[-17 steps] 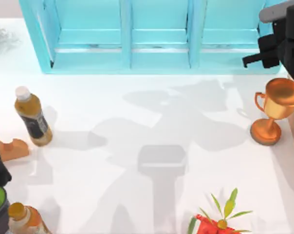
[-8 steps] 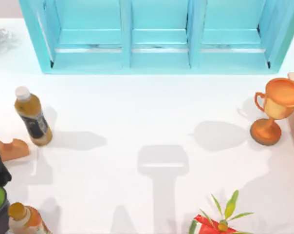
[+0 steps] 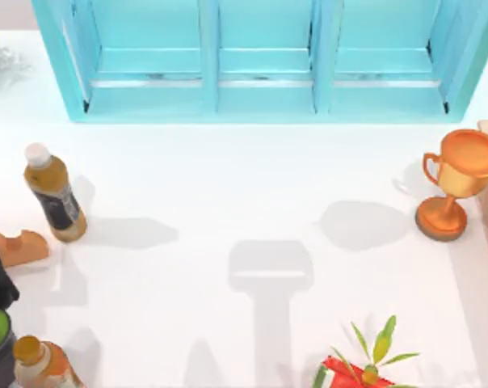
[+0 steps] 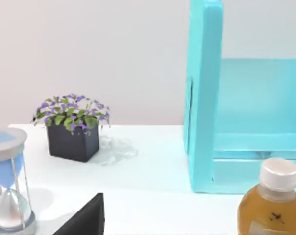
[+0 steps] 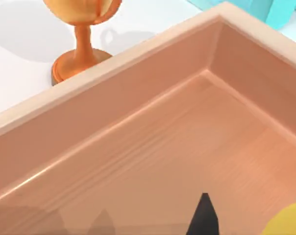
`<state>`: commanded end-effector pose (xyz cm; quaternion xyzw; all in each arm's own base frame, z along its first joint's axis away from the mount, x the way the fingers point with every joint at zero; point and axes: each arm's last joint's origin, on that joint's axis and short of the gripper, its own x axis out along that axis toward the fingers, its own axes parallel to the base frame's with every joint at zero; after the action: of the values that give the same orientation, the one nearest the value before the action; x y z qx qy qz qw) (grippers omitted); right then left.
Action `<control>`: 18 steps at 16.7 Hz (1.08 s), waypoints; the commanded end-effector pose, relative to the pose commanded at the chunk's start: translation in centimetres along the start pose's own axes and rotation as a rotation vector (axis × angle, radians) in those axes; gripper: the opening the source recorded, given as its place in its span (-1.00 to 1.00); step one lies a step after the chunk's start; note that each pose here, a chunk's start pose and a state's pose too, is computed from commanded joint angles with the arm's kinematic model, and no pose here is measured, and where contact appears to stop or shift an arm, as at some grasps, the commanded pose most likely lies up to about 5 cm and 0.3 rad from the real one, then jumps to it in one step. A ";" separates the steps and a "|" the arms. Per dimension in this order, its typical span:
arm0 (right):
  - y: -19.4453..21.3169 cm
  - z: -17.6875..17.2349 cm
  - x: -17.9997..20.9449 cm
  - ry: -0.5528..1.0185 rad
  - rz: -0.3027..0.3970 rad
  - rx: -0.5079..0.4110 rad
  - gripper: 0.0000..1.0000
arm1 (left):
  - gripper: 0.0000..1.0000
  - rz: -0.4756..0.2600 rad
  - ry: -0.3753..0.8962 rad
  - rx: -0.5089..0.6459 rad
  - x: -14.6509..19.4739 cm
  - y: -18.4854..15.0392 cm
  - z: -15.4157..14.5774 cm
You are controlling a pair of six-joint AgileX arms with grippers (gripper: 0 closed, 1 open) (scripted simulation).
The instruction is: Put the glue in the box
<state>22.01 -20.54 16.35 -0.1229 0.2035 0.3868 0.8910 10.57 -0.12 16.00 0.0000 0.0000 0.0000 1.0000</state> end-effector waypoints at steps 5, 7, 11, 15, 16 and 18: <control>1.1 -1.4 -1.3 -0.093 -0.033 0.072 -1.00 | 1.00 0.000 0.000 0.000 0.0 0.0 0.0; 1.1 -1.4 -1.3 -0.093 -0.033 0.072 -1.00 | 1.00 0.000 0.000 0.000 0.0 0.0 0.0; 0.9 -1.4 -0.9 -0.088 -0.033 0.063 -1.00 | 1.00 0.000 0.000 0.000 0.0 0.0 0.0; 0.8 -1.8 0.6 -0.084 -0.036 0.058 -1.00 | 1.00 0.000 0.000 0.000 0.0 0.0 0.0; 0.8 -1.9 1.1 -0.083 -0.036 0.058 -1.00 | 1.00 0.000 0.000 0.000 0.0 0.0 0.0; 0.7 -2.1 2.1 -0.084 -0.035 0.061 -1.00 | 1.00 0.000 0.000 0.000 0.0 0.0 0.0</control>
<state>22.23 -19.44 13.49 -0.0830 0.1753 0.3695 0.9088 10.57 -0.12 16.00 0.0000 0.0000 0.0000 1.0000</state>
